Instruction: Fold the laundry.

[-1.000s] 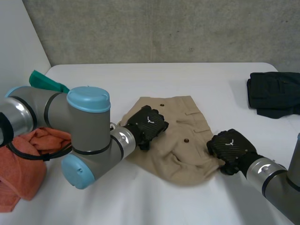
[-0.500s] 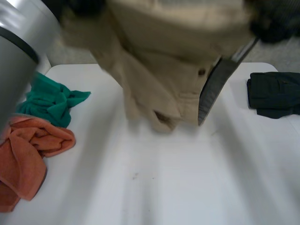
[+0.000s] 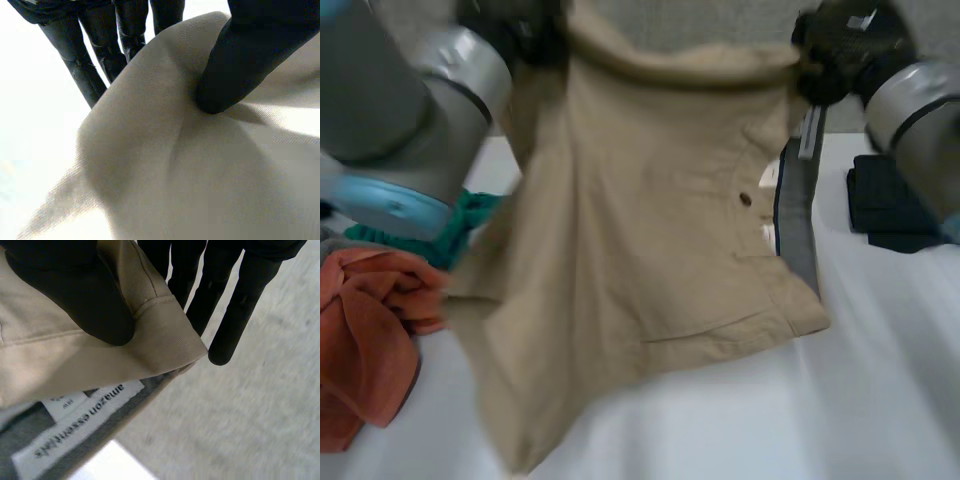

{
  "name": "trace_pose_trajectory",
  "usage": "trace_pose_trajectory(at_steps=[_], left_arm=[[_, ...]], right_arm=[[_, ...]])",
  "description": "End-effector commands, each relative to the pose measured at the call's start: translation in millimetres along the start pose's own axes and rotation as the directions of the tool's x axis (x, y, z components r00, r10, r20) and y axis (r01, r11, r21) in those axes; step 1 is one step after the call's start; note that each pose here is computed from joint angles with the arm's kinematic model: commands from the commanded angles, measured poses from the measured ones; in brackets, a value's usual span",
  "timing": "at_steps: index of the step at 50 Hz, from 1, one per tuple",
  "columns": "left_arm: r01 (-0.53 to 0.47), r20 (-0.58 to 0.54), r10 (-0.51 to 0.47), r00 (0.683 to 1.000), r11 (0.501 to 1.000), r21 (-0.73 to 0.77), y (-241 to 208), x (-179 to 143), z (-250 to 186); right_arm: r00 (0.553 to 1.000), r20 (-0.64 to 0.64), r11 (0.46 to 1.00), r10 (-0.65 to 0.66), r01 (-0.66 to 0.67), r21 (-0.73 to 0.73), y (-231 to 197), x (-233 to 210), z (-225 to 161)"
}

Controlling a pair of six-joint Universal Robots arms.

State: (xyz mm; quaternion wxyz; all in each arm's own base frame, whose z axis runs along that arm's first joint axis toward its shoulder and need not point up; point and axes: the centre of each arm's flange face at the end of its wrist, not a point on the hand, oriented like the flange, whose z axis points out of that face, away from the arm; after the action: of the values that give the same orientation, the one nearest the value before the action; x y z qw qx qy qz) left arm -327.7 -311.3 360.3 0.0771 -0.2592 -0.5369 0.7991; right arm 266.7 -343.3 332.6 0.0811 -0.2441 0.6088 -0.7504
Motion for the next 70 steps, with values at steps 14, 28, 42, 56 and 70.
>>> trace_pose_trajectory(at_steps=[14,28,42,56,70], left_arm=[[0.081,0.055,-0.070,0.996,0.970,-0.229,118,4,23],[-0.082,-0.229,-0.013,0.973,0.914,-0.398,38,65,-144],[-0.083,-0.126,-0.003,0.992,0.741,-0.667,109,69,-234],[-0.044,-0.083,-0.018,0.996,0.724,-0.689,141,69,-229],[-0.023,-0.085,-0.048,0.995,0.728,-0.685,156,70,-214]], right_arm=[[0.973,-0.145,0.971,-0.182,0.154,-0.183,121,-3,66],[0.919,0.265,0.925,-0.291,0.341,-0.166,49,-13,-52],[0.845,0.507,0.871,-0.173,0.371,-0.323,131,-38,-125],[0.877,0.459,0.903,-0.139,0.303,-0.305,178,-43,-105],[0.882,0.451,0.905,-0.135,0.295,-0.305,190,-53,-98]])
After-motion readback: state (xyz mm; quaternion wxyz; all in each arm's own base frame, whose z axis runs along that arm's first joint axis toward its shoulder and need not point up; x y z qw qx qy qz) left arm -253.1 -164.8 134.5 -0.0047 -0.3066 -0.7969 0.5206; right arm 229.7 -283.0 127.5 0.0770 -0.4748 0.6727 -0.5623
